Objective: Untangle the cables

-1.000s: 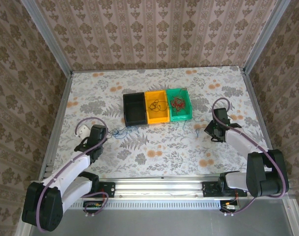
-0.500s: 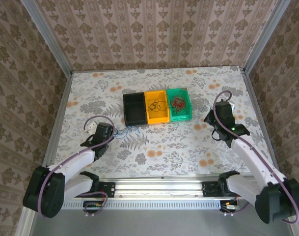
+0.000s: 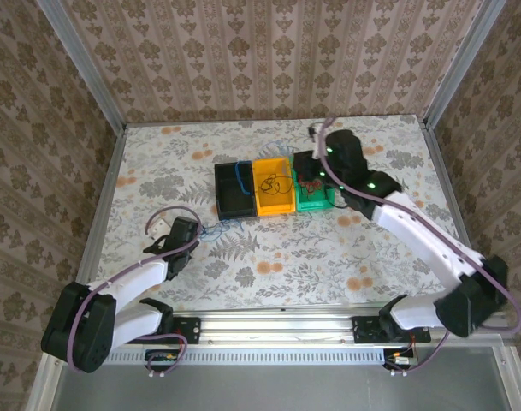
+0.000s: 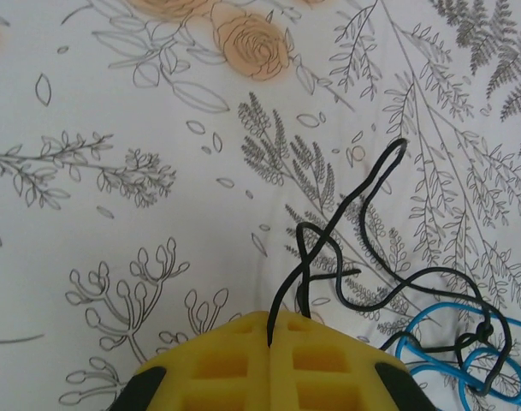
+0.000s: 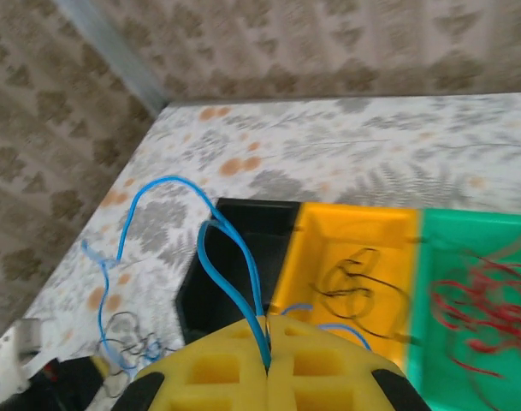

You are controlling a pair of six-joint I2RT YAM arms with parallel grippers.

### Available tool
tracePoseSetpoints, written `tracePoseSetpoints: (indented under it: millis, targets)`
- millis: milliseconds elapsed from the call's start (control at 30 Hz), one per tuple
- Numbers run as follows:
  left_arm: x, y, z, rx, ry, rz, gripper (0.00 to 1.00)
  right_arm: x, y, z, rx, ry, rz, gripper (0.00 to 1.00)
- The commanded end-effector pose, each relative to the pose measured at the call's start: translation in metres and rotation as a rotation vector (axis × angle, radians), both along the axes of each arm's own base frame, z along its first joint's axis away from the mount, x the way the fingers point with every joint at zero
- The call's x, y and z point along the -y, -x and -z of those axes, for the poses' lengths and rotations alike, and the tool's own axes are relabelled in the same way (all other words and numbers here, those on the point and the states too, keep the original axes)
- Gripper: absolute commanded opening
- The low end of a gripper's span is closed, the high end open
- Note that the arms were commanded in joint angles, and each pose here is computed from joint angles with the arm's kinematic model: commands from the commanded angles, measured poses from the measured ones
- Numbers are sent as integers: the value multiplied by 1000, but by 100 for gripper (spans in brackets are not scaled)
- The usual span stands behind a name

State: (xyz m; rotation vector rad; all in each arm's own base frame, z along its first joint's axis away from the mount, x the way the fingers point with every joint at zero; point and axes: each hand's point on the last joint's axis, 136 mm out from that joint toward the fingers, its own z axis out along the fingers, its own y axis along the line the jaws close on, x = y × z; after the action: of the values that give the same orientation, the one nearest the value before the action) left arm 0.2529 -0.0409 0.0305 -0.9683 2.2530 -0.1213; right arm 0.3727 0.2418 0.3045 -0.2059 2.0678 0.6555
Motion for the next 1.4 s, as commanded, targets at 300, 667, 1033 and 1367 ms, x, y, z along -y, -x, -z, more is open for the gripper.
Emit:
tracePoseSetpoints:
  millis: [300,667,1033,1367]
  targets:
    - [-10,23,-2,-16,-13,-62,0,-98,-49,58,-156,20,-125,1]
    - [-17,33,-5,-18,-28,-65,0,-110,-67,115,-229,92,-128,1]
    - [-19,34,-10,-13,-36,-63,0,-72,-75,147,-260,257,23,0]
    - [-14,30,-10,-11,-26,-51,0,-117,-72,156,-280,192,-121,3]
